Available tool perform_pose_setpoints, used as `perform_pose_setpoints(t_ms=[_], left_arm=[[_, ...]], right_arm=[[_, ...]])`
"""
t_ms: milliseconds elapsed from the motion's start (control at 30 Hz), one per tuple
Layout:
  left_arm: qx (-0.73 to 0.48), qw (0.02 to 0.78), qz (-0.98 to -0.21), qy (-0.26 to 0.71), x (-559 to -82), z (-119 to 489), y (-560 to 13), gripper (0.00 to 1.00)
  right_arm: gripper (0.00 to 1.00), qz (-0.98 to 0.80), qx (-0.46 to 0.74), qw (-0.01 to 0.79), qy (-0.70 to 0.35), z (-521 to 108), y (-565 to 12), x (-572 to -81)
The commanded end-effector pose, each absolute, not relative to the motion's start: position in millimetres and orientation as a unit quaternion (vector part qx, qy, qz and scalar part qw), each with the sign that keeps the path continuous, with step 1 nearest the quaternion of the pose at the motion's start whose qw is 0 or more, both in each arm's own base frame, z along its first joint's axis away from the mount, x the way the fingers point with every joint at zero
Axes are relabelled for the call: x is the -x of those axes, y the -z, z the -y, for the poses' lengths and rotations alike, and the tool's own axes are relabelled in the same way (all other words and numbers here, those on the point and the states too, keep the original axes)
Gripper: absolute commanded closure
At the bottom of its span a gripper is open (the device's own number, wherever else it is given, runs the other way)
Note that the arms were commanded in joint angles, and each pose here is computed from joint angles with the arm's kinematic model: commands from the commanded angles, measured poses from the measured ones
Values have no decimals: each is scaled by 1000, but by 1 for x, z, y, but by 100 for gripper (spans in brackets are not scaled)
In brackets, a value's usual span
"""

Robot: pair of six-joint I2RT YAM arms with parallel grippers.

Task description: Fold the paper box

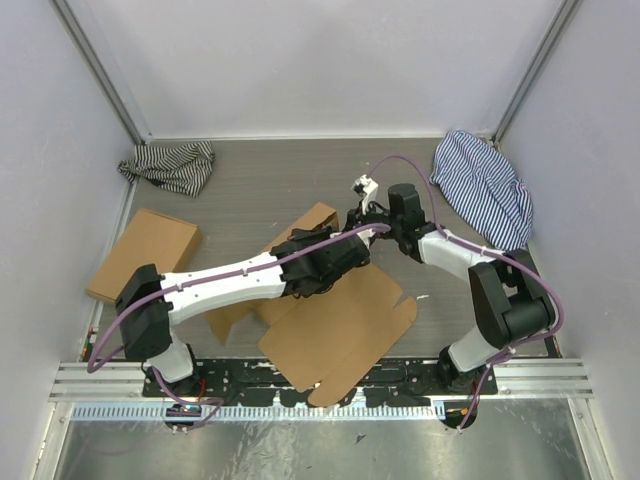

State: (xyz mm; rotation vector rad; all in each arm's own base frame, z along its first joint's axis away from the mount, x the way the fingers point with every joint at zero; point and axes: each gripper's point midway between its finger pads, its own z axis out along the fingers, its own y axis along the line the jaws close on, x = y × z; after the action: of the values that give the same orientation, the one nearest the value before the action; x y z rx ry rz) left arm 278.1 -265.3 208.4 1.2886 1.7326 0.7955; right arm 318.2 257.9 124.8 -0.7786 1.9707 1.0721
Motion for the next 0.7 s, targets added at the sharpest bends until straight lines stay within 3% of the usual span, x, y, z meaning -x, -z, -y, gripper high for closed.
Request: perform_pose_setpoints(t_ms=[0,467,567,667], left_arm=[[-516,411,-694,-288,-272,278,-203,100],[-524,402,-693,-289,-268,284,-193,100],[-526,401,-692,-289,-267,285,-191,100],[-525,401,-692,-290,-267,285,-191,100]], right_arm=[[50,-731,309,431,-429,-269,-149,-331],[54,-723,319,427,-440,-285,-147,-329],[59,-723,321,422,-443,-287,-144,-328],[75,-726,318,420,-442,-287,-141,-329]])
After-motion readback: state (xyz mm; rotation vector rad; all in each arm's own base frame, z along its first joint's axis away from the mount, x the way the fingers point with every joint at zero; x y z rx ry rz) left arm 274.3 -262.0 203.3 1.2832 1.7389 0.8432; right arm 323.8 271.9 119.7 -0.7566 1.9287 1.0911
